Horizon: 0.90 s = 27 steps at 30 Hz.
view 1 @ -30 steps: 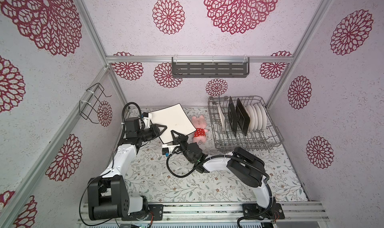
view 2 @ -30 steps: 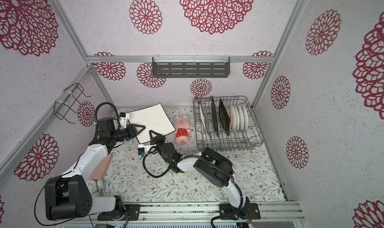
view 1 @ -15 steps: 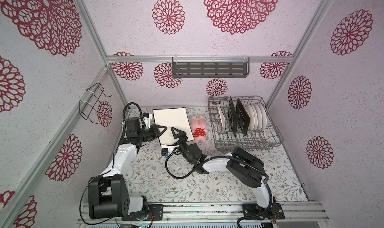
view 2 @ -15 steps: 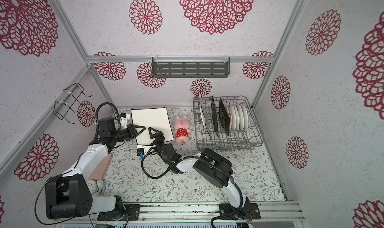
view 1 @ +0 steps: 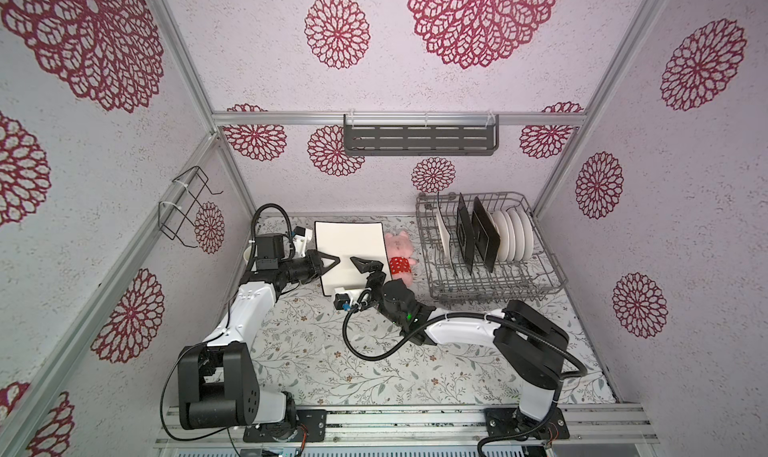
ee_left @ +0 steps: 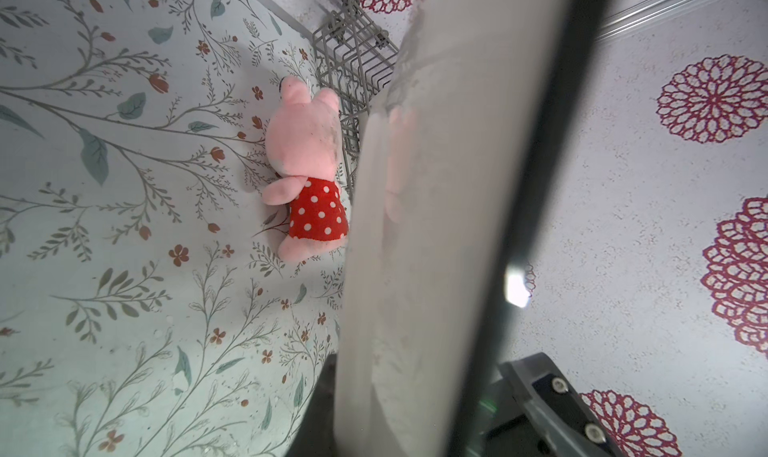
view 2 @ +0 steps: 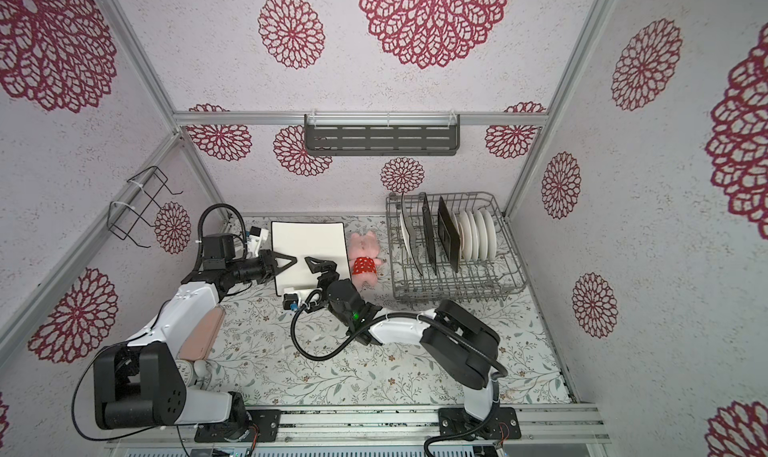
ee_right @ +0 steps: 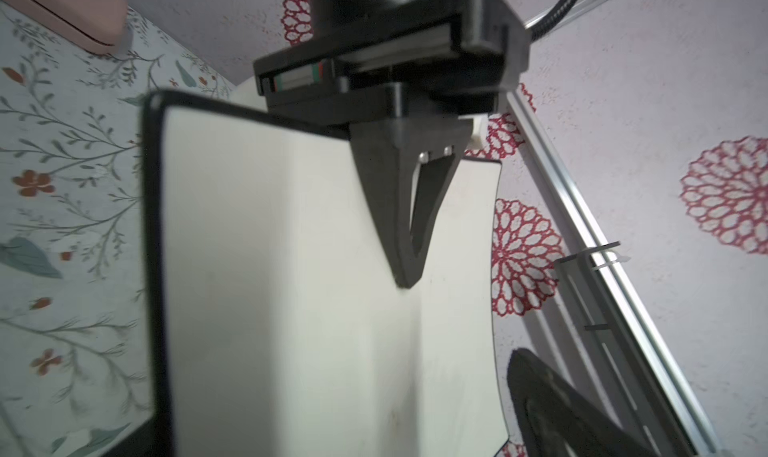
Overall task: Unload the plates from the dish rack
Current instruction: 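Open the right gripper and move it back toward the dish rack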
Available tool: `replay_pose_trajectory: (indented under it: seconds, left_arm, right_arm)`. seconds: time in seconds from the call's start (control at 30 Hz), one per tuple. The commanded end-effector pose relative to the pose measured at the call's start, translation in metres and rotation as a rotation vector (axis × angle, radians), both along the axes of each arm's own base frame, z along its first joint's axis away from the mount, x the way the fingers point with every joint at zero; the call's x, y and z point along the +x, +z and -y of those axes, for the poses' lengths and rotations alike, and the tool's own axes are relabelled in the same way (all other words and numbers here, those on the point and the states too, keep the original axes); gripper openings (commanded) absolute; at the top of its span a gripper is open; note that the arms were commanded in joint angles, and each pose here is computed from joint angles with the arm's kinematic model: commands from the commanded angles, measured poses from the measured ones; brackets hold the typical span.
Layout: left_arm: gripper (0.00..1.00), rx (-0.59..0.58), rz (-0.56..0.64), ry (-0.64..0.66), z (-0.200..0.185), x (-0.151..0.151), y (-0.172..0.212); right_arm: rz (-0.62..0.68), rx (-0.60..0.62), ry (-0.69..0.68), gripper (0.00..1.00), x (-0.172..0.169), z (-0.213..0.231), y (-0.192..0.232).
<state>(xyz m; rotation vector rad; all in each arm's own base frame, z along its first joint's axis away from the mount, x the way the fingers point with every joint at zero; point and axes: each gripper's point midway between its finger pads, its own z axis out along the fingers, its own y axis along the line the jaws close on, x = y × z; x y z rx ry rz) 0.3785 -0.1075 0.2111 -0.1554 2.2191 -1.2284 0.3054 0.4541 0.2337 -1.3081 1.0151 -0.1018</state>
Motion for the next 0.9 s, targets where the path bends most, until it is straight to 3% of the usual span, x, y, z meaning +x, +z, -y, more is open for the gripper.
replay_pose_trajectory:
  seconds: [0.0,0.4,0.6,0.73,0.87]
  left_arm:
    - [0.0,0.103,0.163,0.064,-0.028,0.025,0.015]
    - [0.0,0.107,0.156,0.095,-0.038,0.038,0.012]
    - [0.0,0.12,0.137,0.105,-0.041,0.041,0.001]
    - [0.0,0.126,0.092,0.112,-0.043,0.045,-0.016]
    - [0.0,0.142,0.075,0.127,-0.046,0.049,-0.025]
  right_arm:
    - [-0.144,0.335,0.031,0.99,0.002,0.035,0.101]
    - [-0.604,0.361,0.242,0.99,-0.008,0.059,0.108]
    - [-0.817,0.436,0.259,0.96,0.01,0.075,0.114]
    - [-1.018,0.507,0.229,0.9,0.035,0.084,0.11]
    - [-1.135,0.606,0.206,0.84,0.057,0.095,0.107]
